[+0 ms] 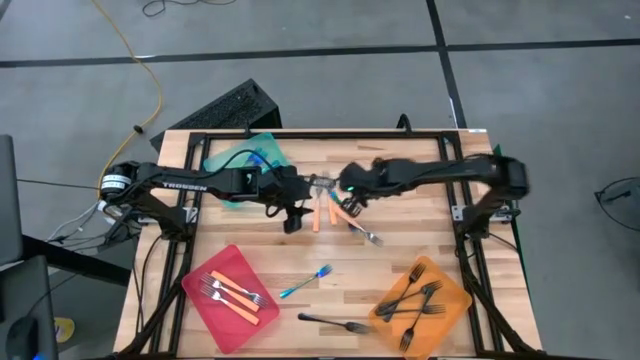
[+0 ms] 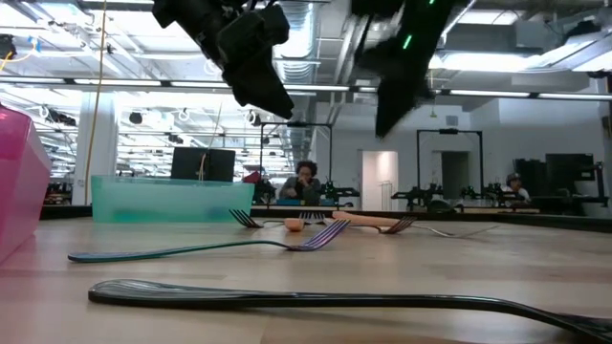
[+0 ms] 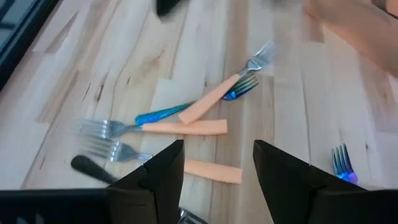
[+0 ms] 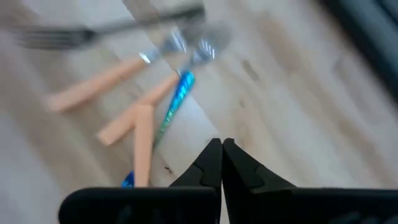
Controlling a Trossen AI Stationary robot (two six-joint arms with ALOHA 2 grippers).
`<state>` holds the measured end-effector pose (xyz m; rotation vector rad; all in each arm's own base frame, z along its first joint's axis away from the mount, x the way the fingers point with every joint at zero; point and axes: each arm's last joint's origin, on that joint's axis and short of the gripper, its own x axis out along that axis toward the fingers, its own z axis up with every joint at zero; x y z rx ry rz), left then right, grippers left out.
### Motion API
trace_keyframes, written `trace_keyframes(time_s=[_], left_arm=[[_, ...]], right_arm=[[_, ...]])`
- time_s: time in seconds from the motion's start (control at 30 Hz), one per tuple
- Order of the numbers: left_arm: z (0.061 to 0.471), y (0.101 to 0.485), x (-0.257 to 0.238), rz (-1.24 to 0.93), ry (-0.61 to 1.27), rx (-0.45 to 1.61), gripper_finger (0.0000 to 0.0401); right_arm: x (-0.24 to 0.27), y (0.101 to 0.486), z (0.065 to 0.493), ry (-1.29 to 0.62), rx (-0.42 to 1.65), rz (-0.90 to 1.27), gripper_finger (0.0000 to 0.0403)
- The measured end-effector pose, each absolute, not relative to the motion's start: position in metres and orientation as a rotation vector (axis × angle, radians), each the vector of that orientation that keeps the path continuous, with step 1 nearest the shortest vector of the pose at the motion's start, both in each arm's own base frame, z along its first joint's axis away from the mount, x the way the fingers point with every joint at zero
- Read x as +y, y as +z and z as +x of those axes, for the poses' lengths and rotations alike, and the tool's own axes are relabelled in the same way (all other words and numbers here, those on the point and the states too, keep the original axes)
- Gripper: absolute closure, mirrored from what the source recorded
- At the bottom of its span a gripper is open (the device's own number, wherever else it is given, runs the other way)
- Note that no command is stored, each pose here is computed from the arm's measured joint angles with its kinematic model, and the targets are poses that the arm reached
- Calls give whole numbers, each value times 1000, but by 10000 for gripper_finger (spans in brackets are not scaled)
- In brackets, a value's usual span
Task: Sort silverware by color (type)
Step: Put the orange fork into the red bin
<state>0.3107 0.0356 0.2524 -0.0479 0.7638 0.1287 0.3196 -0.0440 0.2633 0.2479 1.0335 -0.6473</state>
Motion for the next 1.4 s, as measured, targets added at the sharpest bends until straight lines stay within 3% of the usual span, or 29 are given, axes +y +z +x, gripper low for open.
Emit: trace_keyframes(time_s=[0.2, 0.37, 0.7, 0.87, 1.13, 1.4], left_arm=[[316, 254, 34, 0, 26, 672, 225], [321, 247, 34, 2, 14, 670, 225], [316, 256, 28, -17, -45, 644, 225], [309, 264, 26, -18, -41, 639, 225], [294, 278, 16, 1, -74, 641, 225], [265, 312, 8, 52, -95, 489, 225]], right_arm=[[-31, 330, 274, -508, 840, 142, 367], [-18, 345, 259, -471, 787, 154, 346], [5, 267, 296, -382, 991, 107, 234], [8, 232, 323, -356, 990, 81, 184], [3, 188, 347, -344, 1071, 42, 177], [-14, 168, 354, -347, 1109, 49, 180]])
